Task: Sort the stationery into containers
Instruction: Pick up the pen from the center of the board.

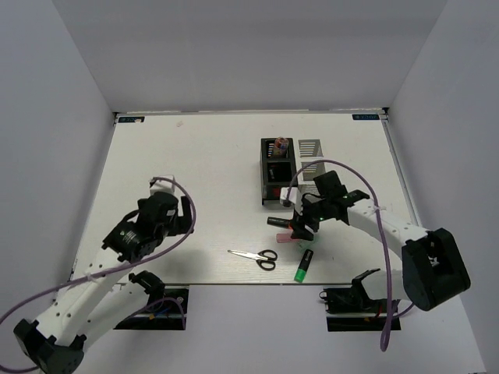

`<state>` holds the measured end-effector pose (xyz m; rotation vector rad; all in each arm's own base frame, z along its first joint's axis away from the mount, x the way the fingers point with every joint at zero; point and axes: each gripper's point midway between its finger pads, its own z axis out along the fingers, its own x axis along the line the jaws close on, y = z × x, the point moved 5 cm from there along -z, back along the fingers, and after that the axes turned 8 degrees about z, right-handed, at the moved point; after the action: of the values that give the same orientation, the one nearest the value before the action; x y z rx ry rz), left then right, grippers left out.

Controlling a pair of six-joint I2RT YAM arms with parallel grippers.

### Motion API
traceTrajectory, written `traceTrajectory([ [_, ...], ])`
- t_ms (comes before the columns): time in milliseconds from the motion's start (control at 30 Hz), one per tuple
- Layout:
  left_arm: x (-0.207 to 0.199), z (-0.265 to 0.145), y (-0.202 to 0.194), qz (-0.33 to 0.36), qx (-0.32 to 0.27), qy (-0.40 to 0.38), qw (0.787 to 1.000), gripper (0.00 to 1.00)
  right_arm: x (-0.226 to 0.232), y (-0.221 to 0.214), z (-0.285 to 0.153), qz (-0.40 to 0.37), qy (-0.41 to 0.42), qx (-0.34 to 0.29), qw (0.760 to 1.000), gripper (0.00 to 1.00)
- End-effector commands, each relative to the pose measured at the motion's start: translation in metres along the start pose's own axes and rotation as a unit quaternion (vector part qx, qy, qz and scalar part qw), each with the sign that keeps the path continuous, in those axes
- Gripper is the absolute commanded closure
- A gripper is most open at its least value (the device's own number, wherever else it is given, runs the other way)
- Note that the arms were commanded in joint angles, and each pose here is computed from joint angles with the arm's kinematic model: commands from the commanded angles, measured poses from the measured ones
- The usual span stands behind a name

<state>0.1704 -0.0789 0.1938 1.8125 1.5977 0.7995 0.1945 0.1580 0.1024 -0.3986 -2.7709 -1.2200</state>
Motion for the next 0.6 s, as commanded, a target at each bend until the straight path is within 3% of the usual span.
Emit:
traceTrajectory([
  [0, 0.010, -0.003, -0.017, -0.028, 0.012, -0.005, 1.000, 0.02, -0.028, 0.023, 0.010, -0.035, -0.090, -0.010, 0.995, 0.29],
  [267, 0.011, -0.010, -0.021, -0.029, 0.007, -0.028, 0.999, 0.01, -0.045, 0.020, 0.027, -0.055, -0.173, 0.022, 0.983, 0.29],
  [567, 0.012, -0.007, -0.030, -0.018, 0.015, -0.032, 0.999, 0.01, -0.038, 0.008, 0.043, -0.042, -0.136, 0.066, 0.988, 0.29],
])
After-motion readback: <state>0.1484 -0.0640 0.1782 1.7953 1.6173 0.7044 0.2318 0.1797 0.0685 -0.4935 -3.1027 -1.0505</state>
